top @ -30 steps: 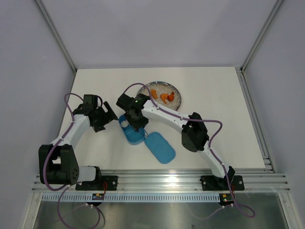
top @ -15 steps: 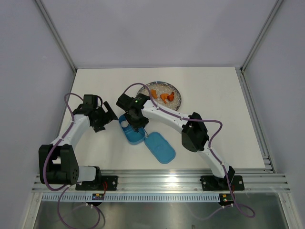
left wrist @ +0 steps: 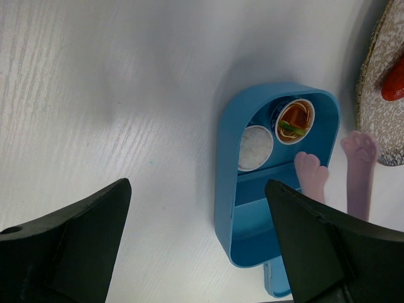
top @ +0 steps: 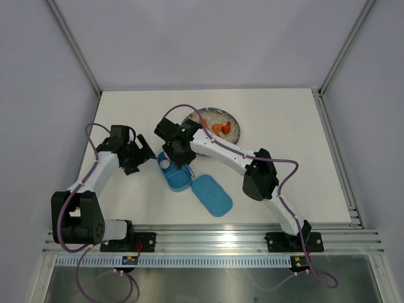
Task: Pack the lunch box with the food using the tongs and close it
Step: Place the fake food in the packing box, then pick up the fake food from the plate.
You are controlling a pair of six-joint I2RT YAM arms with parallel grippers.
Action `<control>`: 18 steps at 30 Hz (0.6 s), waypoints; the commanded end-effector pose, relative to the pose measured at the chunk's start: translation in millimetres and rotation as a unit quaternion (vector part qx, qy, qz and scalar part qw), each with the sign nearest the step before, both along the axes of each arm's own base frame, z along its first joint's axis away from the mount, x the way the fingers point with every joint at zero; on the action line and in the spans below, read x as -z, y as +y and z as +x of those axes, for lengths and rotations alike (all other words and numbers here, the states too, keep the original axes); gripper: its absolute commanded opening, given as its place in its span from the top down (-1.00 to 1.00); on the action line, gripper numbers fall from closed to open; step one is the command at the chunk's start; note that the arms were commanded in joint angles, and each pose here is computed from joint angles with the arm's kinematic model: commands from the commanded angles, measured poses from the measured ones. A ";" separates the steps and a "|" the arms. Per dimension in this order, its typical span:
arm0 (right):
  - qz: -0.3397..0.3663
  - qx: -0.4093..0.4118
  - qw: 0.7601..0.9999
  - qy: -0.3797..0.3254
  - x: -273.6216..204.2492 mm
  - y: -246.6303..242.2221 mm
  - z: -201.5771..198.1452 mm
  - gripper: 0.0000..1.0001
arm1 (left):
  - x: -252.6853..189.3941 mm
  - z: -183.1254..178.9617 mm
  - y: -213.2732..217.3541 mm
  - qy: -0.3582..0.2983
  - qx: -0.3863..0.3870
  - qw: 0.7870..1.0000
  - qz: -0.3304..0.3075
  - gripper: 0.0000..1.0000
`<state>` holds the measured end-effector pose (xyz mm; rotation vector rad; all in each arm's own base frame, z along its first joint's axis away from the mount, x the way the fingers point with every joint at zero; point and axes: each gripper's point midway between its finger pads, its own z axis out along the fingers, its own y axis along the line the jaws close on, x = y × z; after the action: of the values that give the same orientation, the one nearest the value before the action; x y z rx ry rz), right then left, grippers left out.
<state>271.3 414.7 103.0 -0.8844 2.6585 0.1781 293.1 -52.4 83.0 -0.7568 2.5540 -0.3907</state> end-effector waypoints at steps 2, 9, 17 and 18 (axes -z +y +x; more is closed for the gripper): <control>0.087 0.035 0.995 -0.043 -73.6 -6.9 25.1 0.07 | -0.5 0.6 2.4 -0.008 0.000 1.000 0.003 -0.83; 0.104 0.111 0.987 -0.046 -79.5 -56.9 61.5 0.08 | -0.2 0.9 2.1 -0.007 0.000 1.000 0.001 -0.84; 0.094 0.155 0.983 -0.008 -48.2 -94.4 97.3 0.06 | -3.4 4.1 0.3 -0.008 0.003 1.000 -0.003 -0.84; 0.088 0.157 0.984 -0.003 -40.7 -95.3 100.7 0.07 | -3.7 4.7 0.8 -0.008 0.003 1.000 -0.001 -0.84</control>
<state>368.5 304.5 142.9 -0.3776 2.6958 0.2615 292.6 -52.3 82.9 -0.7570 2.5559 -0.3900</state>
